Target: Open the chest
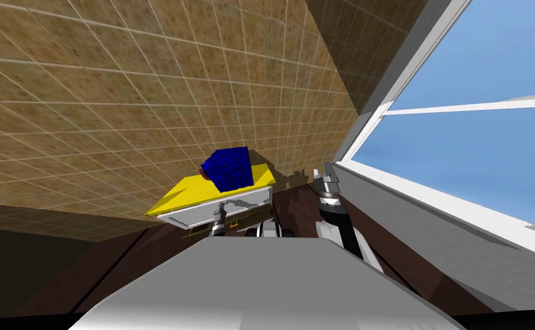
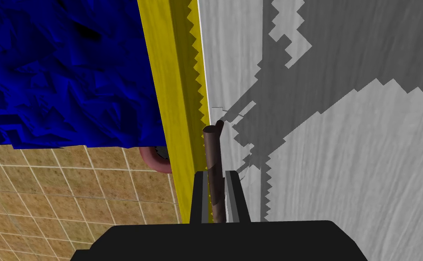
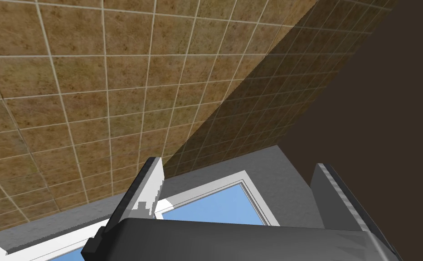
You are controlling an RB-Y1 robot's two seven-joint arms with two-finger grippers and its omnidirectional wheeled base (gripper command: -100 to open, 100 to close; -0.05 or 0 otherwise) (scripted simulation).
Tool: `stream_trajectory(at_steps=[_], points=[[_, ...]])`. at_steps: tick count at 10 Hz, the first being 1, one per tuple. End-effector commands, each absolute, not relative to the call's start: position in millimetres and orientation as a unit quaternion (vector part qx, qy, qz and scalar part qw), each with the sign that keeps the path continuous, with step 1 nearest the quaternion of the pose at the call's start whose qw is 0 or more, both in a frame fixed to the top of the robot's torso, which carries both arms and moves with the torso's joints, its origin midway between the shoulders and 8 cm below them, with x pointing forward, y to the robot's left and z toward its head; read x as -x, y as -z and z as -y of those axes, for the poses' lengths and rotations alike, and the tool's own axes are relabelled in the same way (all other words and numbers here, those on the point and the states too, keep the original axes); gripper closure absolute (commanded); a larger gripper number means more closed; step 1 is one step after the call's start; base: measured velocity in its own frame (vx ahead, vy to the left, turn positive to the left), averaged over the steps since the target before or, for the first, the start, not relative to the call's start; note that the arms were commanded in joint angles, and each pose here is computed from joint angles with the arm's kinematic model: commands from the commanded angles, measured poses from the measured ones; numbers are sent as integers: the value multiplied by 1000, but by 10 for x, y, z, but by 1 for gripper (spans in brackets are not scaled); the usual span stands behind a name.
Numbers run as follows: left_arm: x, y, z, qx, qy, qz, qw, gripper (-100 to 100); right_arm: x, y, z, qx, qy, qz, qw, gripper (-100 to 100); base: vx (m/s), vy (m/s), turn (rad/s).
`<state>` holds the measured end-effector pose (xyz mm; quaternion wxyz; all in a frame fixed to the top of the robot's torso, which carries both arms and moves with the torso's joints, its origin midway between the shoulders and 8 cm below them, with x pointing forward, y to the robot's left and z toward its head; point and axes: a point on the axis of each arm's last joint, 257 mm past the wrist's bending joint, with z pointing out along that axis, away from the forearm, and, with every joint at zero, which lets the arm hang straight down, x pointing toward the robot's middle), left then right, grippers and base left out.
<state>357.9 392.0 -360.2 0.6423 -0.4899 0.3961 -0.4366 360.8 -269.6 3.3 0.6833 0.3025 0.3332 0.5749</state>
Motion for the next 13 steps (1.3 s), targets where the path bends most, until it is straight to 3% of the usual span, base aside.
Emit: stream_trajectory(at_steps=[1, 13], points=[[-3695, 3526, -3957, 486, 442, -397, 641, 100, -3608, -34, 2695, -302, -575, -333, 683, 0, -73, -62, 18], [-3894, 3325, -4083, 474, 457, -399, 638, 100, -3609, -35, 2694, -302, -575, -333, 683, 0, -141, -59, 16]])
